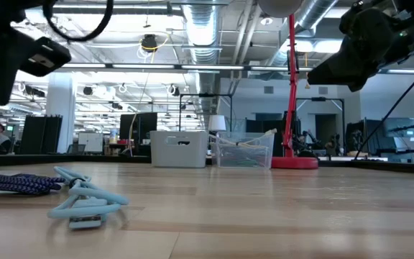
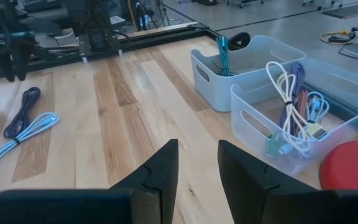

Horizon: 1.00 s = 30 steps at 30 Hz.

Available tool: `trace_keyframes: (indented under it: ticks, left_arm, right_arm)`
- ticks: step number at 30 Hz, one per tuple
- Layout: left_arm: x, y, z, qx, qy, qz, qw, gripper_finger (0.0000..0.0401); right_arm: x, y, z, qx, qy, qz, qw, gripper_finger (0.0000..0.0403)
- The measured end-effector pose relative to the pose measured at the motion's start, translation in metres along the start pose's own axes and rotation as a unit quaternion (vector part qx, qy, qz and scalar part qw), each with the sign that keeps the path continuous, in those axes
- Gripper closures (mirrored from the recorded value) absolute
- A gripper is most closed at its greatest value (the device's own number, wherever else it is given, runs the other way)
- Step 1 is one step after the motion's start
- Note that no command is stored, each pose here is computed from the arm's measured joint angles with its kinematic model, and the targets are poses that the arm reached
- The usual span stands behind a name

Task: Pick & Place USB Port
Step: Put the purple and black charger cable into the gray bin

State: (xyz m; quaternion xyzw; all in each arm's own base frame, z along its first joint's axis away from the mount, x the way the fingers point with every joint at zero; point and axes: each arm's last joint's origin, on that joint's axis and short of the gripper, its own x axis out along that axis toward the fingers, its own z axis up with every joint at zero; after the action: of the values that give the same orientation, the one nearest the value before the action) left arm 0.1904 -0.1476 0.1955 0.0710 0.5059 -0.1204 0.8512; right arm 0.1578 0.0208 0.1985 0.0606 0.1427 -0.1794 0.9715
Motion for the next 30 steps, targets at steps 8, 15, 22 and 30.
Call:
trace_keyframes:
  ticks: [8,15,22,30]
  left_arm:
    - [0.017,-0.007,-0.001,0.002,0.085,0.030,0.996,0.0325]
    - [0.017,-0.002,0.005,-0.053,0.063,0.030,0.996,0.0314]
    - [0.018,-0.005,0.011,-0.080,0.033,0.017,0.996,0.0281]
    - [0.028,-0.008,0.011,-0.112,0.040,0.017,0.993,0.0252]
  right_arm:
    - [0.000,0.000,0.000,-0.001,0.000,-0.001,1.000,0.0297]
    - [0.000,0.000,-0.001,-0.005,0.007,-0.002,1.000,0.0297]
    - [0.000,-0.001,-0.002,-0.007,0.011,-0.003,1.000,0.0297]
    - [0.000,-0.001,-0.005,-0.015,0.023,-0.006,1.000,0.0297]
